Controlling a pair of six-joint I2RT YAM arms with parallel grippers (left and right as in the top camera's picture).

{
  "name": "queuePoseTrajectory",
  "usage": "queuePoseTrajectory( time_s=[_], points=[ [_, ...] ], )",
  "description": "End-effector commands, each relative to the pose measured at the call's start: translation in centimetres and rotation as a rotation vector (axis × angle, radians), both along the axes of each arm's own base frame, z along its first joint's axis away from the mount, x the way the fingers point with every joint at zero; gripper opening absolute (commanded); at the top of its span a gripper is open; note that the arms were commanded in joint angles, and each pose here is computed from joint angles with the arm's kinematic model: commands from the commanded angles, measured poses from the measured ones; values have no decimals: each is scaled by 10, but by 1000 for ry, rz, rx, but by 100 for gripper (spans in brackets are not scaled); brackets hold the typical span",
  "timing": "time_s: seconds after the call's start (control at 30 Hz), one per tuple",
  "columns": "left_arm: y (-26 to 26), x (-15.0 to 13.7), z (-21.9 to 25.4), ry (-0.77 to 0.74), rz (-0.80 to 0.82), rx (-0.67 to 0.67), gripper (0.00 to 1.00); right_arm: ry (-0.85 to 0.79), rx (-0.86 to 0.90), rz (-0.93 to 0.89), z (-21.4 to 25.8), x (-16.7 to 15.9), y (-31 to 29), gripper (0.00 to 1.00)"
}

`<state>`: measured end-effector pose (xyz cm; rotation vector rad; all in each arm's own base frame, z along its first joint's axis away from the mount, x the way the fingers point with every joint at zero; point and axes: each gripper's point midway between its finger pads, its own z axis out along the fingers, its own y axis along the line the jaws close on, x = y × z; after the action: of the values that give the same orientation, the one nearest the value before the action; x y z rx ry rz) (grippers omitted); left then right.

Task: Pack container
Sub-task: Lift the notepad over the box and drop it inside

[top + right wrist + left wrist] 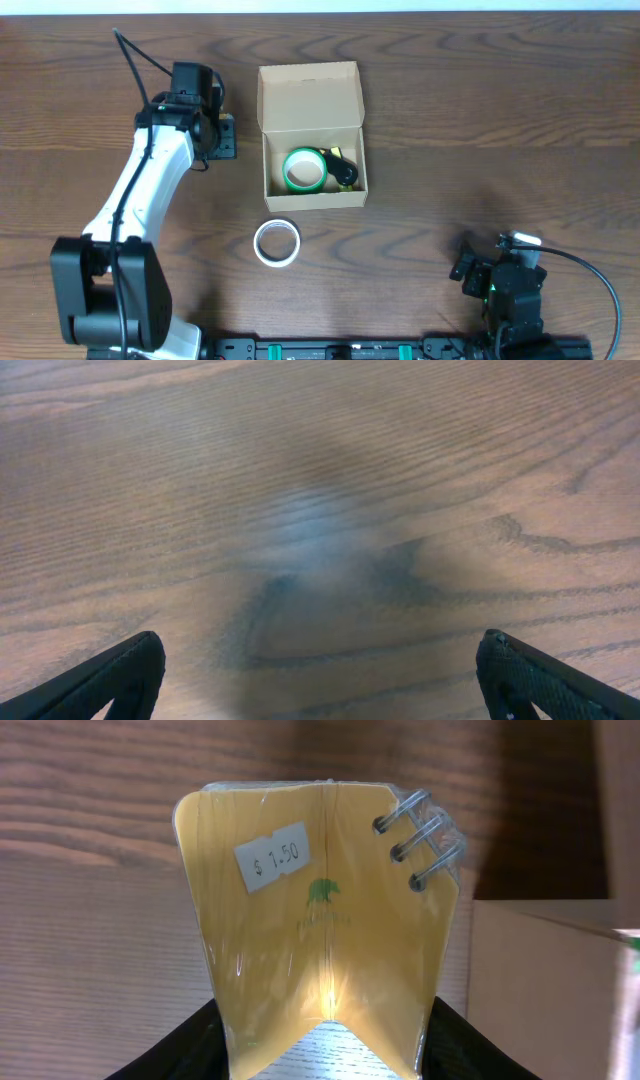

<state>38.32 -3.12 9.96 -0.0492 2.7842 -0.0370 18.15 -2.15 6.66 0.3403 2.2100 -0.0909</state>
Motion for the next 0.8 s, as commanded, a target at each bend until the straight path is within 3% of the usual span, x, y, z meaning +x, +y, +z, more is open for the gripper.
queuePoseTrajectory(
  time_s=[0.0, 0.13, 0.3, 0.77],
  points=[
    [1, 7, 28, -83, 22, -6, 49, 6, -19, -6, -2, -1, -3, 99],
    [-13, 11, 71, -217, -9, -61, 47, 5, -18, -5, -2, -1, -3, 99],
    [-60, 12, 92, -271, -114, -90, 47, 6, -19, -5, -2, -1, -3, 99],
    [-155, -24, 58, -122, -249, -192, 47, 5, -19, -5, -2, -1, -3, 99]
  ],
)
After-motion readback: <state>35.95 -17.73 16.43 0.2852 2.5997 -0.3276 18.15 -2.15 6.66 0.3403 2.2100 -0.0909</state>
